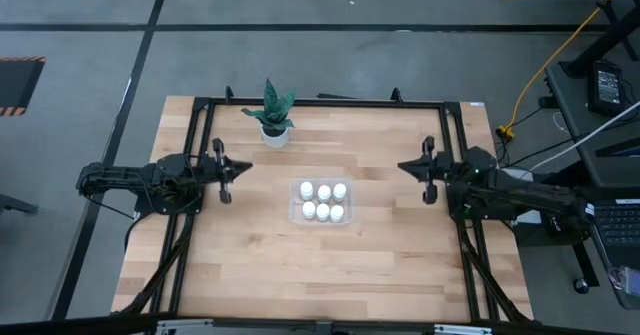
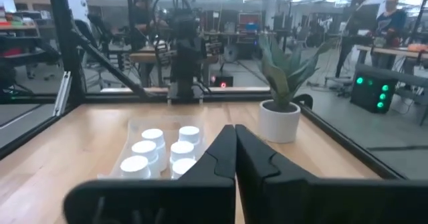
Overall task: Pick and place pill bottles into a basket
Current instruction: Return to Home Position
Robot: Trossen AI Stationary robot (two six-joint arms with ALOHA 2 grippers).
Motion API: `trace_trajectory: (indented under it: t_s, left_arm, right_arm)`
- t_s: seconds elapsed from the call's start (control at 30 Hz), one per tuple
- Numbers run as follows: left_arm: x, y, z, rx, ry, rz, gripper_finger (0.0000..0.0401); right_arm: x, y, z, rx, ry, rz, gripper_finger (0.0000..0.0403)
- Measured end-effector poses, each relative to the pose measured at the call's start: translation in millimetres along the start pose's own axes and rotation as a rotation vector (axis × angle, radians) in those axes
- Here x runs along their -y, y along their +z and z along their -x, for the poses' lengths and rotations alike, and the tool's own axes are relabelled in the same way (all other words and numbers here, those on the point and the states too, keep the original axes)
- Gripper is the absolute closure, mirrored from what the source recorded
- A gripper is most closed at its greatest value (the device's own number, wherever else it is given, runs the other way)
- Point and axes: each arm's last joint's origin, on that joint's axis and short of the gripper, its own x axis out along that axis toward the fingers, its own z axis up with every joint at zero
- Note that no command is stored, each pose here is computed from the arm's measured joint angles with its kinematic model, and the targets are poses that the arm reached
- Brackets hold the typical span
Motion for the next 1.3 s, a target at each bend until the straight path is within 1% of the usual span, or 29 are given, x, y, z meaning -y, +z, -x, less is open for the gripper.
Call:
trace_trajectory:
  t_s: [0.27, 0.47, 0.53, 0.63, 0.7, 1.07, 1.3]
  left_arm:
    - [-1.2, 0.1, 0.0, -0.003, 0.039, 0.012, 0.0400]
    - [-1.3, -0.2, -0.2, -0.008, 0.047, -0.010, 0.0396]
    - [-2.4, 0.0, -0.1, -0.009, 0.086, -0.005, 0.0399]
    - [-5.8, 0.2, 0.4, -0.016, 0.200, 0.029, 0.0399]
    - [-7.0, 0.2, 0.6, -0.018, 0.241, 0.051, 0.0398]
    - [-7.0, 0.2, 0.6, -0.018, 0.243, 0.048, 0.0393]
    - [-7.0, 0.2, 0.6, -0.018, 0.242, 0.048, 0.0397]
  right_arm:
    - [-0.1, -1.6, 0.1, 0.004, 0.000, 0.013, 0.0403]
    - [-0.1, -2.5, 0.1, -0.006, 0.000, -0.032, 0.0389]
    - [-0.1, -3.4, 0.1, -0.016, 0.000, -0.034, 0.0384]
    - [-0.1, -4.8, 0.1, -0.030, 0.000, -0.038, 0.0381]
    - [-0.1, -4.6, 0.1, -0.029, 0.000, -0.038, 0.0380]
    - [-0.1, -4.5, 0.1, -0.028, 0.000, -0.037, 0.0389]
    - [-0.1, -4.5, 0.1, -0.028, 0.000, -0.036, 0.0387]
